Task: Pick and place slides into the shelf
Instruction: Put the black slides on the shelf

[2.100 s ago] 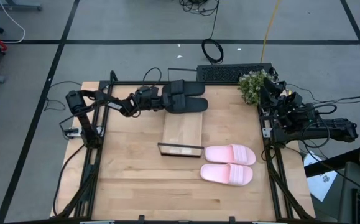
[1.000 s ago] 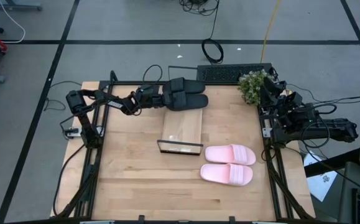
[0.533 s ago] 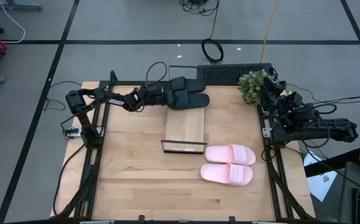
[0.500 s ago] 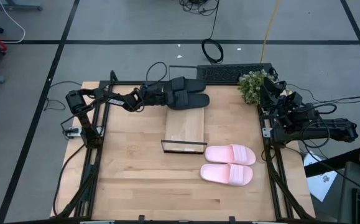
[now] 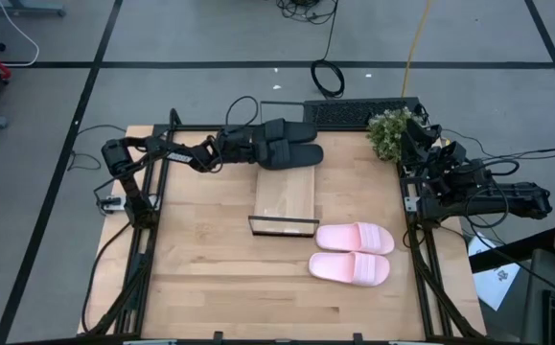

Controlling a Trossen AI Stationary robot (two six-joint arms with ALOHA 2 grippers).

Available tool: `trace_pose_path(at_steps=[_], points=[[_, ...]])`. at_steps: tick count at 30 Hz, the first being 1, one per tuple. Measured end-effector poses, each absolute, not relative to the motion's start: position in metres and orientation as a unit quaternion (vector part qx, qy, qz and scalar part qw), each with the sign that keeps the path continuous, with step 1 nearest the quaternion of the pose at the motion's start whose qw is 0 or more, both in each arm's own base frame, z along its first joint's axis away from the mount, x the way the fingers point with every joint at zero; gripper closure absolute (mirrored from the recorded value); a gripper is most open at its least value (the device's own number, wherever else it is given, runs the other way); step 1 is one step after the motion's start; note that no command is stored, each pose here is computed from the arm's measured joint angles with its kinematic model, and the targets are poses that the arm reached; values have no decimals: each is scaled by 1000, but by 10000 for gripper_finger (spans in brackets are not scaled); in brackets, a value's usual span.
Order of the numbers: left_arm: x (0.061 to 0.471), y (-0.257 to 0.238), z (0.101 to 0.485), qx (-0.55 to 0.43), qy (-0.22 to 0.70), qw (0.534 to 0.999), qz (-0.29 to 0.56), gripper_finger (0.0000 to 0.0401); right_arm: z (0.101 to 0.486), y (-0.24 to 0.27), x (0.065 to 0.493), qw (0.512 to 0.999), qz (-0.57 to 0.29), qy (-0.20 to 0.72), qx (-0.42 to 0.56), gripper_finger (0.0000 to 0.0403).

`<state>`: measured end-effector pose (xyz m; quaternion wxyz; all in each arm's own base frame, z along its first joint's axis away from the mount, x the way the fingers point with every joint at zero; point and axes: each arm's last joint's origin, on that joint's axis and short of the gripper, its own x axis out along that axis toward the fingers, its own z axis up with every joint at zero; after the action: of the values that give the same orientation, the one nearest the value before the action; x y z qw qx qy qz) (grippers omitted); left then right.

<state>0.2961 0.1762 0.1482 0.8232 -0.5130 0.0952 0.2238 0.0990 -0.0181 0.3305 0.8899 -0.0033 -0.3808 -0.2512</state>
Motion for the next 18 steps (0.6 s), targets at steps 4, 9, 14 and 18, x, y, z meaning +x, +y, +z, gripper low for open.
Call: trace_pose_path(at_steps=[4,9,14,18], points=[[295,178,148,-514,100,825,212,356,330,-18,99,890,-251,-381,-3,206],[294,180,148,-517,103,825,204,327,330,-18,99,890,-251,-381,-3,206],[291,183,148,-522,106,824,193,316,330,-18,99,890,-251,-381,-3,206],[291,183,148,-525,109,824,184,316,330,-18,99,890,-251,-381,-3,206]])
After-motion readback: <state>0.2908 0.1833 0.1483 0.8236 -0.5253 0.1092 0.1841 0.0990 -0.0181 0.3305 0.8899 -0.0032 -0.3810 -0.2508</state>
